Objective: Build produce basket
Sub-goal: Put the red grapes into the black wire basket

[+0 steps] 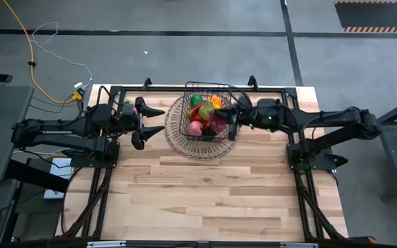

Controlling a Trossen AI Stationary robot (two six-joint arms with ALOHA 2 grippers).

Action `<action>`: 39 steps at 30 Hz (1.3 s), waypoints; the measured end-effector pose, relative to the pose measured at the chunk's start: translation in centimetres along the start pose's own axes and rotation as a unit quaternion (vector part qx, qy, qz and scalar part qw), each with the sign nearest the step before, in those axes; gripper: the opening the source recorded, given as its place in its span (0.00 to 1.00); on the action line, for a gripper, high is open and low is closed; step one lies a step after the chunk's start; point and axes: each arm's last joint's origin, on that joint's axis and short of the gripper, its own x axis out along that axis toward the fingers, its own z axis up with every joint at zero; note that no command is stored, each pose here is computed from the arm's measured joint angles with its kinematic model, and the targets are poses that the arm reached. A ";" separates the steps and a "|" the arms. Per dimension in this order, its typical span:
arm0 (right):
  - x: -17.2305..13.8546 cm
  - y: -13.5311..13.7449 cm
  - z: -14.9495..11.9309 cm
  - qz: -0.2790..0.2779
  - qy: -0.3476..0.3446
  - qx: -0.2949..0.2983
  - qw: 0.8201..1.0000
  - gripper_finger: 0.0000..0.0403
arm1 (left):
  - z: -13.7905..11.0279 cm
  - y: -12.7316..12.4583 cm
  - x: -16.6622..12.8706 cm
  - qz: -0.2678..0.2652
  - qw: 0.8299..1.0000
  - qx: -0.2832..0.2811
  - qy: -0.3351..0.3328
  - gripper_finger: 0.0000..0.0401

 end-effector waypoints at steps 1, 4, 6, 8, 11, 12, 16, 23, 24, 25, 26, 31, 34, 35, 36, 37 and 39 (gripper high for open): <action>0.5 -0.4 0.0 -0.004 -0.009 -0.002 1.000 0.05 | 0.0 0.0 0.0 0.000 1.000 -0.002 0.000 0.72; 2.2 -1.5 -0.5 -0.008 -0.007 -0.005 1.000 0.05 | 0.0 0.0 0.0 0.000 1.000 -0.008 0.000 0.72; 3.3 -2.2 -1.2 -0.008 0.007 -0.003 1.000 0.05 | 0.0 0.0 0.0 0.001 1.000 -0.011 0.000 0.72; 4.6 -2.7 -2.1 -0.006 0.019 -0.002 1.000 0.05 | 0.0 0.0 0.0 0.002 1.000 -0.011 0.000 0.72; 6.5 -3.0 -3.2 0.001 0.013 0.014 1.000 0.05 | 0.0 0.0 0.0 0.006 1.000 -0.011 -0.001 0.72; 7.1 -3.1 -3.5 0.002 0.006 0.025 1.000 0.05 | 0.0 0.0 0.0 0.006 1.000 -0.011 -0.001 0.72; 9.2 -3.4 -5.8 -0.010 0.027 0.055 0.998 0.05 | 0.0 0.0 0.0 0.006 1.000 -0.011 0.001 0.72; 10.6 -4.1 -9.3 -0.064 0.107 0.052 0.991 0.05 | -0.1 0.1 0.0 0.018 1.000 -0.011 0.002 0.72; 10.5 -4.1 -9.5 -0.073 0.114 0.050 0.990 0.05 | -0.1 0.1 0.0 0.018 1.000 -0.011 0.002 0.72; 10.5 -4.2 -9.6 -0.082 0.120 0.048 0.988 0.05 | -0.1 0.1 0.0 0.018 1.000 -0.011 0.002 0.72; 10.4 -4.3 -9.7 -0.091 0.126 0.047 0.987 0.05 | -0.1 0.1 0.0 0.018 1.000 -0.011 0.002 0.72; 10.0 -4.6 -9.9 -0.116 0.144 0.083 0.979 0.05 | -0.2 0.1 0.0 0.019 1.000 -0.011 0.006 0.72; 10.0 -4.7 -9.9 -0.120 0.142 0.112 0.976 0.06 | -0.3 0.1 0.0 0.019 1.000 -0.011 0.011 0.72; 10.0 -4.7 -9.9 -0.119 0.142 0.114 0.976 0.08 | -0.3 0.2 0.0 0.020 1.000 -0.011 0.014 0.72; 10.0 -4.7 -10.0 -0.116 0.144 0.114 0.976 0.10 | -0.4 0.2 0.0 0.020 1.000 -0.010 0.017 0.72; 10.0 -4.7 -10.0 -0.109 0.146 0.114 0.977 0.13 | -0.4 0.2 0.0 0.021 1.000 -0.010 0.018 0.72; 10.0 -4.6 -9.9 -0.096 0.150 0.111 0.978 0.21 | -0.4 0.2 0.0 0.021 1.000 -0.010 0.021 0.72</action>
